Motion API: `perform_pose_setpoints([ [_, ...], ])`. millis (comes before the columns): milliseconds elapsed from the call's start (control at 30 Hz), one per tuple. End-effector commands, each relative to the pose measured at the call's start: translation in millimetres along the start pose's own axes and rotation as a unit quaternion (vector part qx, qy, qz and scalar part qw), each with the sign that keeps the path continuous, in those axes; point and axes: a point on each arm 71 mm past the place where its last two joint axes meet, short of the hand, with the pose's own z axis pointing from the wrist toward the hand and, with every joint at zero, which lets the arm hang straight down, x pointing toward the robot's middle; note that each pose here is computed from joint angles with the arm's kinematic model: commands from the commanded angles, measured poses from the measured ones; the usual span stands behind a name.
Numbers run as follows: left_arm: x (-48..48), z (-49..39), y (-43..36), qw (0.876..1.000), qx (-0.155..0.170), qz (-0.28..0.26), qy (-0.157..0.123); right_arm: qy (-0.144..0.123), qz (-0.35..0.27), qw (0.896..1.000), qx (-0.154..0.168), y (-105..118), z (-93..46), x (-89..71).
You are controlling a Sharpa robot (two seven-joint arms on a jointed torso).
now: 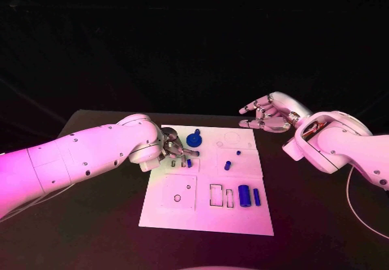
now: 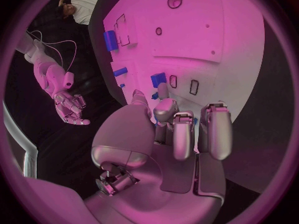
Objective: Assemble the parts on the task board
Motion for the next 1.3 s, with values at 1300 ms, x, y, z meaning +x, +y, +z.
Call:
perform_pose_setpoints([
  [1300, 4.1, 11.1, -13.3, 0.997, -0.019, 0.073, 0.031, 0.030, -0.010, 0.999, 0.009, -1, 3.4, 7.2],
])
